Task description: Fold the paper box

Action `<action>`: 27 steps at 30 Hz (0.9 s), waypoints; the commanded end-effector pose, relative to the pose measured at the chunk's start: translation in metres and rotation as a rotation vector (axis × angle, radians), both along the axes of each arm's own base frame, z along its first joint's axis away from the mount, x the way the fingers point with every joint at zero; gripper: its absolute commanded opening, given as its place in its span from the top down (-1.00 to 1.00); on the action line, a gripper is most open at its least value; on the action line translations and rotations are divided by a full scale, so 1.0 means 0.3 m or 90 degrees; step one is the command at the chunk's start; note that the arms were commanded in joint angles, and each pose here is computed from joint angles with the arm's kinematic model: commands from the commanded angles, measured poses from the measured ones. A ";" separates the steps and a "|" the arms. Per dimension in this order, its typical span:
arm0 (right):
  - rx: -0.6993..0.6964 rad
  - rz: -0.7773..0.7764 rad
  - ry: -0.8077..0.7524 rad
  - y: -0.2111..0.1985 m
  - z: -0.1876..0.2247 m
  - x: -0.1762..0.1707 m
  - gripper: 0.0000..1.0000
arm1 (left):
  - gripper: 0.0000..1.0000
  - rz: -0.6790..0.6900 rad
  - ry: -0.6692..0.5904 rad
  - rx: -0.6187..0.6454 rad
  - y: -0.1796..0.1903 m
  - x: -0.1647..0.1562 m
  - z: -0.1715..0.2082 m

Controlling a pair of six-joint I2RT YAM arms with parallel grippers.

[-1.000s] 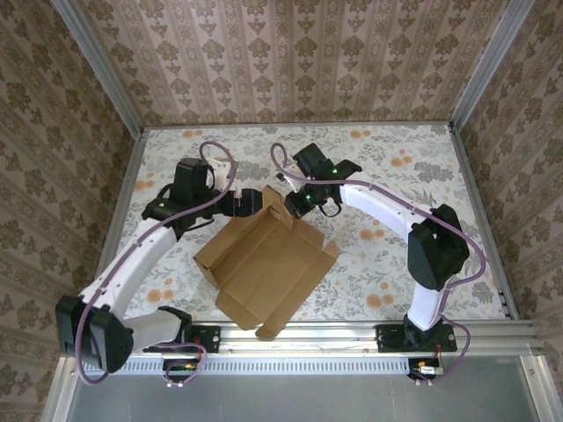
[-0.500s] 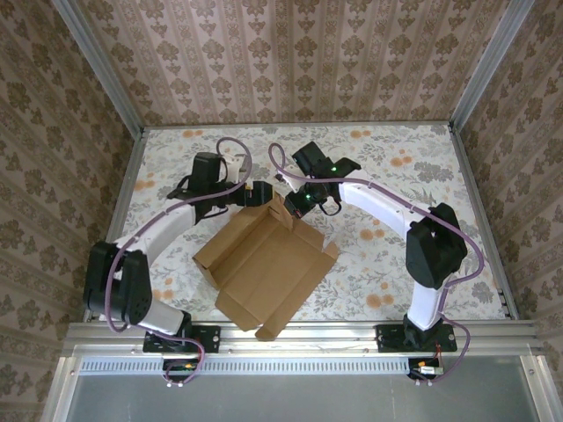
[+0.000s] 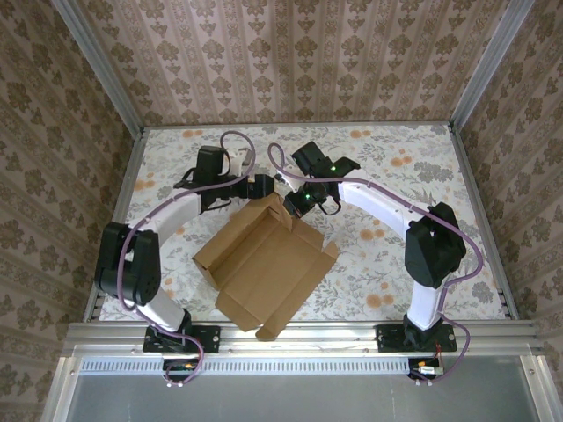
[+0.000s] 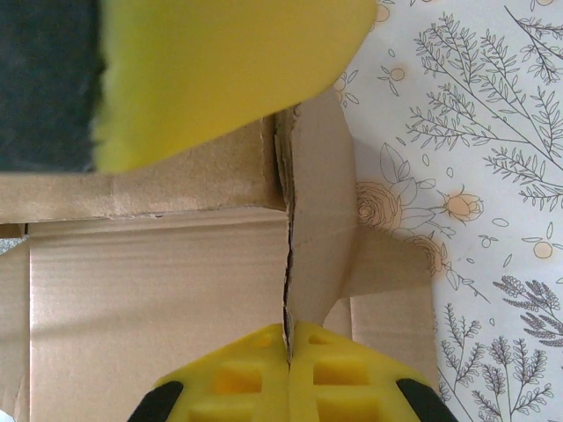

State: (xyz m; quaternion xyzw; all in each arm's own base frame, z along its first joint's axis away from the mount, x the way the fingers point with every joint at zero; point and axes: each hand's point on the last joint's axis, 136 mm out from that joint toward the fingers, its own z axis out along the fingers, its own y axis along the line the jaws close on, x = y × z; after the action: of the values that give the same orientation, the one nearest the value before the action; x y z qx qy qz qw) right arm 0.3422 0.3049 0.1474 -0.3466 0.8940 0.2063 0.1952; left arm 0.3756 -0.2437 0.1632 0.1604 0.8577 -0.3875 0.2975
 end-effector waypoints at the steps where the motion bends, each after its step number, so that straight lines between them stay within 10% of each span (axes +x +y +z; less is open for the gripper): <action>1: -0.044 -0.012 0.054 -0.026 -0.076 -0.035 0.95 | -0.89 -0.029 -0.009 -0.013 -0.018 0.013 0.005; 27: 0.147 -0.118 -0.063 -0.131 0.222 -0.078 -0.07 | -0.83 -0.012 0.015 -0.007 -0.013 0.012 -0.037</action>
State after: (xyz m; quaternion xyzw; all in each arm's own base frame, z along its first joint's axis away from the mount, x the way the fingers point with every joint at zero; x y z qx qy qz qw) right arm 0.3127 0.2764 0.1957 -0.2928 0.8868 0.2478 0.2577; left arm 0.3813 -0.2478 0.1506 0.1617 0.8581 -0.3959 0.2843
